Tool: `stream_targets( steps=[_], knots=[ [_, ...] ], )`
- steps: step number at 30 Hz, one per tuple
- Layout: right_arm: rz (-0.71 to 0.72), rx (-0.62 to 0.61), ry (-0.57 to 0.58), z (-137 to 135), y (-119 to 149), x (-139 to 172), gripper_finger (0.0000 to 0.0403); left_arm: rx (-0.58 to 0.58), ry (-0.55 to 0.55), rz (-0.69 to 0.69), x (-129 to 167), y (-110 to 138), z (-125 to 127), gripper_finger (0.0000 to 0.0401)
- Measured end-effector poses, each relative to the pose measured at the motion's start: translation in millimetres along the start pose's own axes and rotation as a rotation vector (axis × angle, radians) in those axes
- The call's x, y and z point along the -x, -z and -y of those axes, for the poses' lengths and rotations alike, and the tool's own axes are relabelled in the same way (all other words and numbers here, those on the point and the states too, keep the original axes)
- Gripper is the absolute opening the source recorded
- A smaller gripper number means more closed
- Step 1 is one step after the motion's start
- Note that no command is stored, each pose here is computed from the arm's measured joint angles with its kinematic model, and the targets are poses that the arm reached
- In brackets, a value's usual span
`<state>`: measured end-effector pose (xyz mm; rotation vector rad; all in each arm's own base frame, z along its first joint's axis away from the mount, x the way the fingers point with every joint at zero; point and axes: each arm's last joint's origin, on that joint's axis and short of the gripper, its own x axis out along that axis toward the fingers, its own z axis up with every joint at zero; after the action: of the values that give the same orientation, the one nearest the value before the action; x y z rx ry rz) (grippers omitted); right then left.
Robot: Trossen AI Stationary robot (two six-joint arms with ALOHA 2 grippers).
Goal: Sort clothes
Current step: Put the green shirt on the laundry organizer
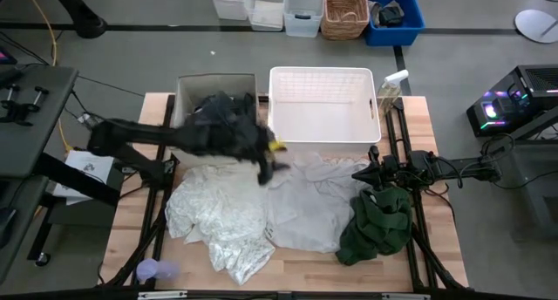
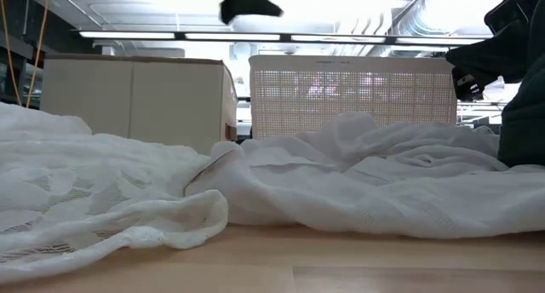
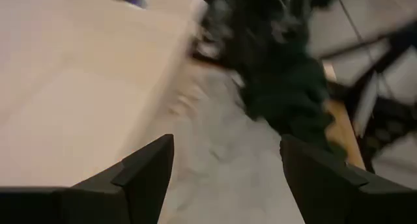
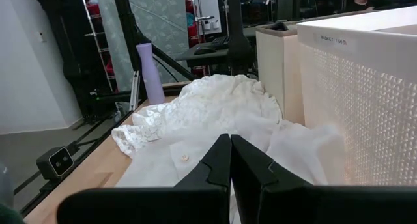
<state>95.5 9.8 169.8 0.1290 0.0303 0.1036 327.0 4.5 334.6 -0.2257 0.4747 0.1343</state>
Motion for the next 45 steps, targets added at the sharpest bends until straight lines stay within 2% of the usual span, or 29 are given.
stream_targets(
  steps=[2,4,8,11,13,16,20,23,25,28,34,36,37,41,43,45],
  knots=[
    [0.0,0.0,0.0,0,0,0,0.0,-0.033,0.027,-0.029,-12,6,13,0.0269],
    [0.0,0.0,0.0,0,0,0,0.0,-0.039,0.044,-0.003,-9,0,19,0.0269],
    [0.001,0.0,0.0,0,0,0,0.0,-0.045,0.065,0.212,39,-35,11,0.0269],
    [0.0,0.0,0.0,0,0,0,0.0,0.012,0.039,0.302,77,-40,-4,0.0269],
    [0.0,0.0,0.0,0,0,0,0.0,0.053,0.01,0.332,96,-29,-10,0.0269],
    [0.0,0.0,0.0,0,0,0,0.0,0.125,0.002,0.398,120,1,-12,0.0269],
    [0.0,0.0,0.0,0,0,0,0.0,0.225,0.064,0.488,137,47,-15,0.0269],
    [0.0,0.0,0.0,0,0,0,0.0,0.29,0.121,0.55,146,73,-20,0.0268],
    [0.0,0.0,0.0,0,0,0,0.0,0.329,0.121,0.567,149,87,-24,0.0268],
    [0.0,0.0,0.0,0,0,0,0.0,0.389,0.071,0.598,153,96,-29,0.0268],
    [0.023,0.022,0.02,1,-2,0,0.0,0.396,0.035,0.652,161,94,-31,0.0268],
    [0.11,-0.028,0.057,1,-10,1,0.0,0.438,0.033,0.658,161,94,-32,0.0268],
    [0.203,-0.123,0.055,1,-18,2,0.0,0.462,0.025,0.662,161,94,-32,0.0268],
    [0.72,-0.443,0.123,2,-58,21,0.0,0.534,-0.025,0.692,161,94,-34,0.0268],
    [0.895,-0.475,0.088,1,-73,33,0.0,0.549,-0.049,0.7,161,94,-35,0.0268],
    [0.947,-0.437,0.015,-3,-88,41,0.0,0.554,-0.073,0.708,161,94,-36,0.0268]
  ],
)
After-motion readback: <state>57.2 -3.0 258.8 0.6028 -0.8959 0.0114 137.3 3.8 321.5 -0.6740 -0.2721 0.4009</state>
